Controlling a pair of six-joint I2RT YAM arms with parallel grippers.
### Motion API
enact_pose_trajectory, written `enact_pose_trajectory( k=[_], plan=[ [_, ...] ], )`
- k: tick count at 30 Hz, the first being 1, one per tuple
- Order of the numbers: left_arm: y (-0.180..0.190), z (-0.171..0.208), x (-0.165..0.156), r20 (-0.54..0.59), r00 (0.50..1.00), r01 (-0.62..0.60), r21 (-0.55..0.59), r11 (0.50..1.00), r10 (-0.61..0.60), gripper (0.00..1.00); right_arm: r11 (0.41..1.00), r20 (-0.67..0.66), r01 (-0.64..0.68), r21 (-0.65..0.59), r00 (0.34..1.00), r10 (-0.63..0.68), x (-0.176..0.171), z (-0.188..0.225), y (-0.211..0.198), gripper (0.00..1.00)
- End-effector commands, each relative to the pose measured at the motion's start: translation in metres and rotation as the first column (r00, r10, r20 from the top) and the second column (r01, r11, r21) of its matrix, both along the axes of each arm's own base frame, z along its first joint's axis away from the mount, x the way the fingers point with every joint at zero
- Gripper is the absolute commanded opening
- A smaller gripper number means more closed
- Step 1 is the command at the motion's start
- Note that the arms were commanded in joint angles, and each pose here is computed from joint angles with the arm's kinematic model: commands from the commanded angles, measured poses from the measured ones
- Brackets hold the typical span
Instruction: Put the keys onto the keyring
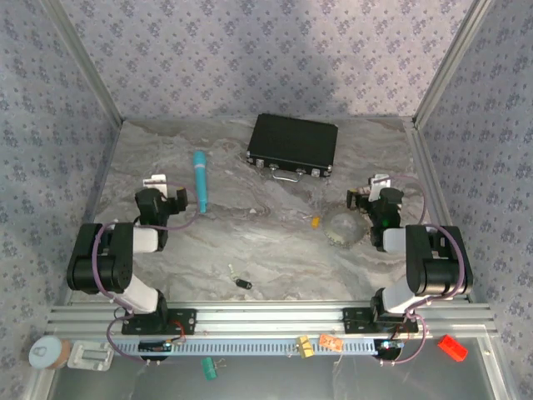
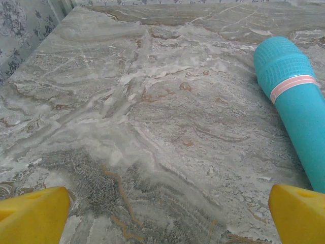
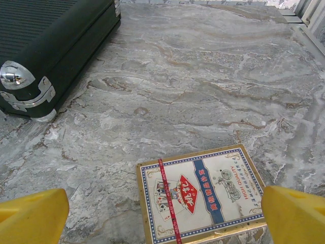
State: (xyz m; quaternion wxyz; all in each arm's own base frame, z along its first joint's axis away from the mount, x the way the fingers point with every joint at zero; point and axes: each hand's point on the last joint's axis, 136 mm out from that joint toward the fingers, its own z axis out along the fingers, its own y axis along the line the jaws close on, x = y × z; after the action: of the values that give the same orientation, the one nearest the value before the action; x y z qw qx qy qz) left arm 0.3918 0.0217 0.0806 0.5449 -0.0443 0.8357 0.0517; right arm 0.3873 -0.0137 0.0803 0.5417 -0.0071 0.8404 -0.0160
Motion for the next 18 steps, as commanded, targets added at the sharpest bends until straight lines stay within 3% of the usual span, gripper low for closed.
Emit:
enact_pose_trajectory(
  k=[1, 18],
  plan=[
    [-0.001, 0.0084, 0.0052, 0.029, 1.0, 0.009, -0.022, 1.0, -0.008, 1.0, 1.0, 0.001, 0.013, 0.006, 1.0, -0.013, 0.0046, 0.0017, -0.0004, 0.99],
    [-0.0013, 0.0084, 0.0052, 0.029, 1.0, 0.01, -0.024, 1.0, -0.009, 1.0, 1.0, 0.004, 0.012, 0.013, 1.0, -0.012, 0.0047, 0.0025, -0.001, 0.99]
  ],
)
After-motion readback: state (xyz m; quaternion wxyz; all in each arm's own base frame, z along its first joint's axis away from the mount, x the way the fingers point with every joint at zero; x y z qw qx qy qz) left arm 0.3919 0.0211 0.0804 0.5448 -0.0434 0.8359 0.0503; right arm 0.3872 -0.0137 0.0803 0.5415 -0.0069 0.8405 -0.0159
